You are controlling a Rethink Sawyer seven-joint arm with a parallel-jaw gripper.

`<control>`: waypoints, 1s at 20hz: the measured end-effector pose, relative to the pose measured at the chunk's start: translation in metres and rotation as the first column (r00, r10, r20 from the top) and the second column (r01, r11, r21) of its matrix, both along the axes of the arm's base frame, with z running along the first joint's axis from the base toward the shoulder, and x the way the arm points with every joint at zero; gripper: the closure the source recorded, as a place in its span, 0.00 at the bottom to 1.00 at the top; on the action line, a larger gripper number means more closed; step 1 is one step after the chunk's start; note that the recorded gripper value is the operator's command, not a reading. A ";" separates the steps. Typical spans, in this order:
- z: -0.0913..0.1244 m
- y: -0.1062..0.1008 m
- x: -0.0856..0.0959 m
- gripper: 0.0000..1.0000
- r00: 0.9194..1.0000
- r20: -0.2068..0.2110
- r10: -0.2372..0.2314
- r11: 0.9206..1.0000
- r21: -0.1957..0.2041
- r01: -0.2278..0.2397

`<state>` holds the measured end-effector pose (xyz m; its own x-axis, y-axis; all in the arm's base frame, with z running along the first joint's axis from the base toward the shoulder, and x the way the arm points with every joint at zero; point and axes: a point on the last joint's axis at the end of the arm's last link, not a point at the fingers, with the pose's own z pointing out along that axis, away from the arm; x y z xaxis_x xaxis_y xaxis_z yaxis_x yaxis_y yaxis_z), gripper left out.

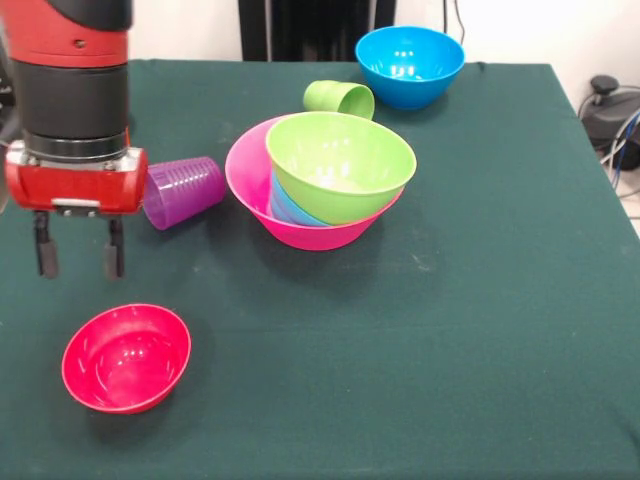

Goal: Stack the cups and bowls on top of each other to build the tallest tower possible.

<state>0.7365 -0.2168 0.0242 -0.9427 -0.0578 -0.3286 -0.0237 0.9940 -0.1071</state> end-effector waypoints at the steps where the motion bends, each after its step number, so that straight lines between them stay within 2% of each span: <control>1: -0.001 0.002 -0.003 0.00 1.000 0.002 -0.021 1.000 0.004 0.021; 6: -0.003 -0.001 -0.016 0.00 0.993 0.010 -0.114 0.993 0.024 0.114; 9: -0.008 -0.013 -0.018 0.00 0.991 0.010 -0.137 0.990 0.028 0.137; 12: -0.020 -0.030 -0.020 0.00 0.987 0.009 -0.163 0.986 0.032 0.163; 16: -0.046 -0.052 -0.026 0.00 0.979 -0.002 -0.204 0.978 0.049 0.204; 20: -0.062 -0.059 -0.031 0.00 0.975 -0.010 -0.223 0.973 0.066 0.223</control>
<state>0.7059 -0.2762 -0.0377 -0.9303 0.1755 -0.3220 0.1990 0.9791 -0.0413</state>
